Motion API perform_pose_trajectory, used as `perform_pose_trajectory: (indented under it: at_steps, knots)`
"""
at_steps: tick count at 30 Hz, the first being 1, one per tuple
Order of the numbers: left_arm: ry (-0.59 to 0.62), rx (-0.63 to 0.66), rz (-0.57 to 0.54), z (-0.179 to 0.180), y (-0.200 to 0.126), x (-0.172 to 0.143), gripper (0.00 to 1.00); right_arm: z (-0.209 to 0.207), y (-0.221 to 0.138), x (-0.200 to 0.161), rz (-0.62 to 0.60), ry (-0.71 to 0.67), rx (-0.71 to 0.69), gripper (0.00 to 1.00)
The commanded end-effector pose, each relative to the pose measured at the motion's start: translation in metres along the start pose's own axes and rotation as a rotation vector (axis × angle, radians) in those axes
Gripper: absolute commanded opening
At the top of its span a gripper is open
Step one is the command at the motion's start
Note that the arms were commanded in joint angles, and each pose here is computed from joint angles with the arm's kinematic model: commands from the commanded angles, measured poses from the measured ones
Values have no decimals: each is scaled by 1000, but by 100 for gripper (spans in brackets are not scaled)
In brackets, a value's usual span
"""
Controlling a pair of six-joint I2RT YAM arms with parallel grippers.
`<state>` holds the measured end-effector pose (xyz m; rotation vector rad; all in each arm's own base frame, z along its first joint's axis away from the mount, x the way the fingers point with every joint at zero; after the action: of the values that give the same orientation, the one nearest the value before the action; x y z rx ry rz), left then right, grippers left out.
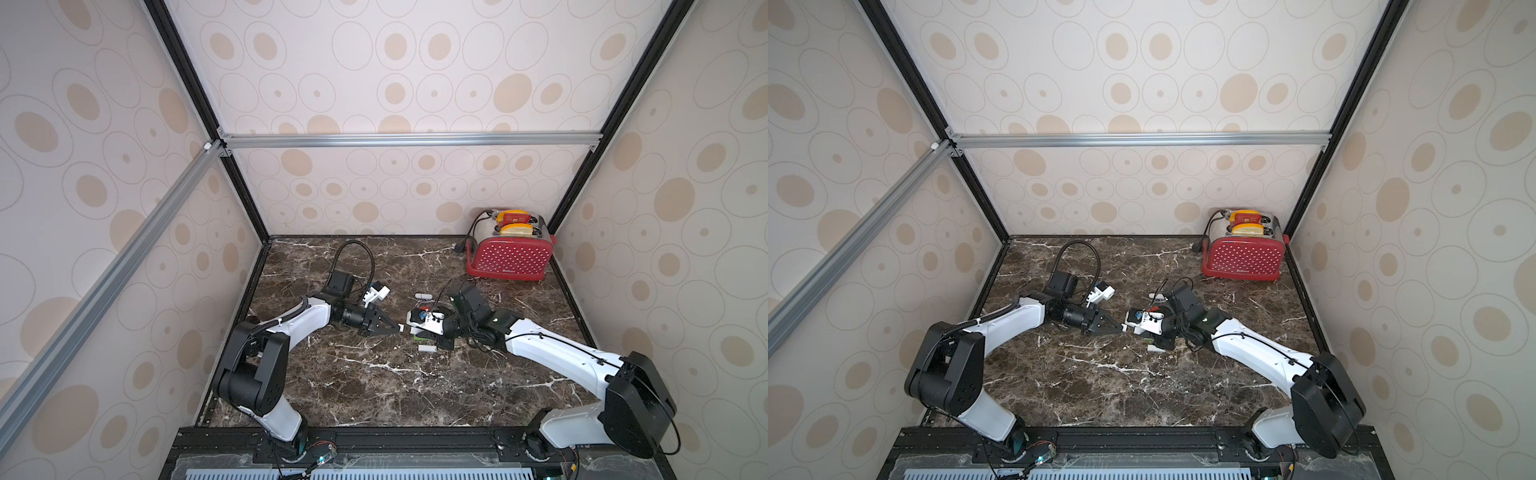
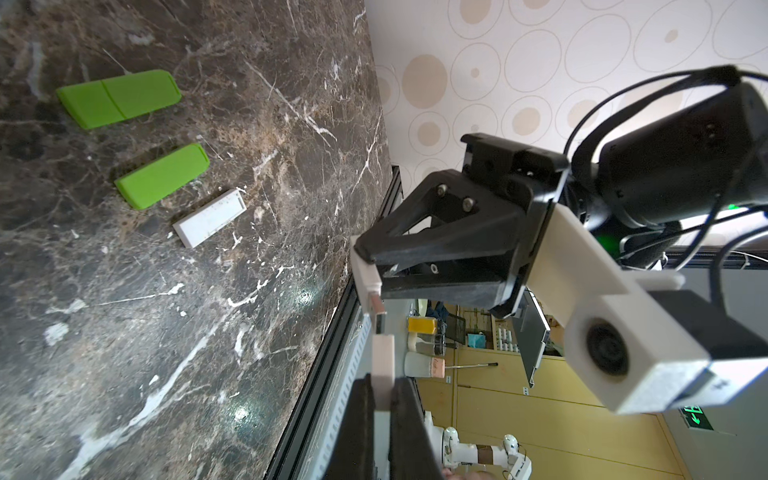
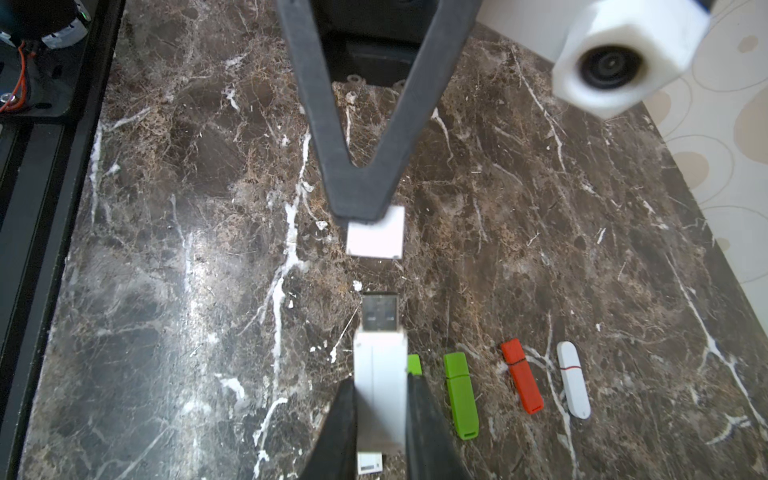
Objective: Close the usb drive cover
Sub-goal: Close the cover of the USB drive.
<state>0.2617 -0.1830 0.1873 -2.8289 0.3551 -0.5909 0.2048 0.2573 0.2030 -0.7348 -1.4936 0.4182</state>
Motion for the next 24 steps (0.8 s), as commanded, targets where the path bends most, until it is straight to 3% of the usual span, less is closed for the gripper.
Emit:
perform_pose_trajectory:
  at_steps: [1,24]
  knots:
    - [24,-20,-6,-5,0,9,0,-1,1,12,-20,-15,-7,10]
    - [1,14,-5,1,4,12,0,10,10,25,-33,-42,16,10]
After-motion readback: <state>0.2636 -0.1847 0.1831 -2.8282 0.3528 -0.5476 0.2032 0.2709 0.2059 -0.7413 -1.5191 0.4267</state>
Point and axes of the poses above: each gripper's point midway between its finger pads, its own y axis out along the fingers, its own z axis along the line the jaws close on, x = y × z, the point moved 8 cm from there along -y, back along the fingers, and after that the axes turned 12 degrees about y, right-handed, at the moved point
